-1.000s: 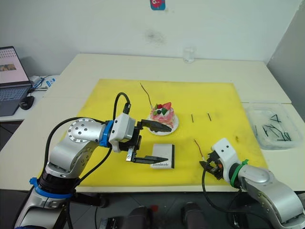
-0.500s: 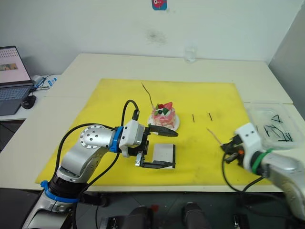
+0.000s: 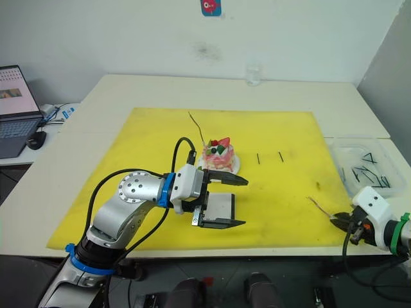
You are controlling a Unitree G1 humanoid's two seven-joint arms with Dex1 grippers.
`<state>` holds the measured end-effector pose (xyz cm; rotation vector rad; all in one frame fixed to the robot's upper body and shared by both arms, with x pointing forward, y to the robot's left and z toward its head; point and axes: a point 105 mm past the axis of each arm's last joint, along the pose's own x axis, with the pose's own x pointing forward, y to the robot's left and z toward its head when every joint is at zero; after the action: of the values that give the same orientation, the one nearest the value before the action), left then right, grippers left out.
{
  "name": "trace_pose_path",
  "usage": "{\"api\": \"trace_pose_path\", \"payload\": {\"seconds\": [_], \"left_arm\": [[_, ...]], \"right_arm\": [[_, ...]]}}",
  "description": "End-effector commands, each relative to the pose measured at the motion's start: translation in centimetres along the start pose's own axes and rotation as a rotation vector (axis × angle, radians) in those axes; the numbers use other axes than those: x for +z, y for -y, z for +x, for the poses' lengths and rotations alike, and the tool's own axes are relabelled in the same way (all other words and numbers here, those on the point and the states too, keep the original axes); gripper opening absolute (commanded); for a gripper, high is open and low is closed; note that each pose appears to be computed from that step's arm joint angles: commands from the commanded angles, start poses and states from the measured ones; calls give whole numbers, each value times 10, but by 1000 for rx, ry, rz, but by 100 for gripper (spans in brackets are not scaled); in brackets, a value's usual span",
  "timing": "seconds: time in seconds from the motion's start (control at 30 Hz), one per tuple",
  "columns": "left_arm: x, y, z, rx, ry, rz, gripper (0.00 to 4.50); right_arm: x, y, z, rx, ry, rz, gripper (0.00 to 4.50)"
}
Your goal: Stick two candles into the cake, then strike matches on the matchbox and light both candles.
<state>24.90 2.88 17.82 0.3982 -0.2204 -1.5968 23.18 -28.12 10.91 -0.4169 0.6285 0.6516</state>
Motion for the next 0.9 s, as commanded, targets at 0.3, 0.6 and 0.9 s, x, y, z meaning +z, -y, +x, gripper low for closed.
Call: {"api": "trace_pose_path", "payload": {"seconds": [0.3,0.6,0.9], "left_arm": [[15,13,8,-52,38,63,450],[32,12,18,-85,73,115,450],[30,15,16,-77,66,115,450]], "right_arm": [[25,2,-17,59,-210,106,449],[18,18,-1,15,-353,278,449],[6,18,4,22,-396,267,449]]}}
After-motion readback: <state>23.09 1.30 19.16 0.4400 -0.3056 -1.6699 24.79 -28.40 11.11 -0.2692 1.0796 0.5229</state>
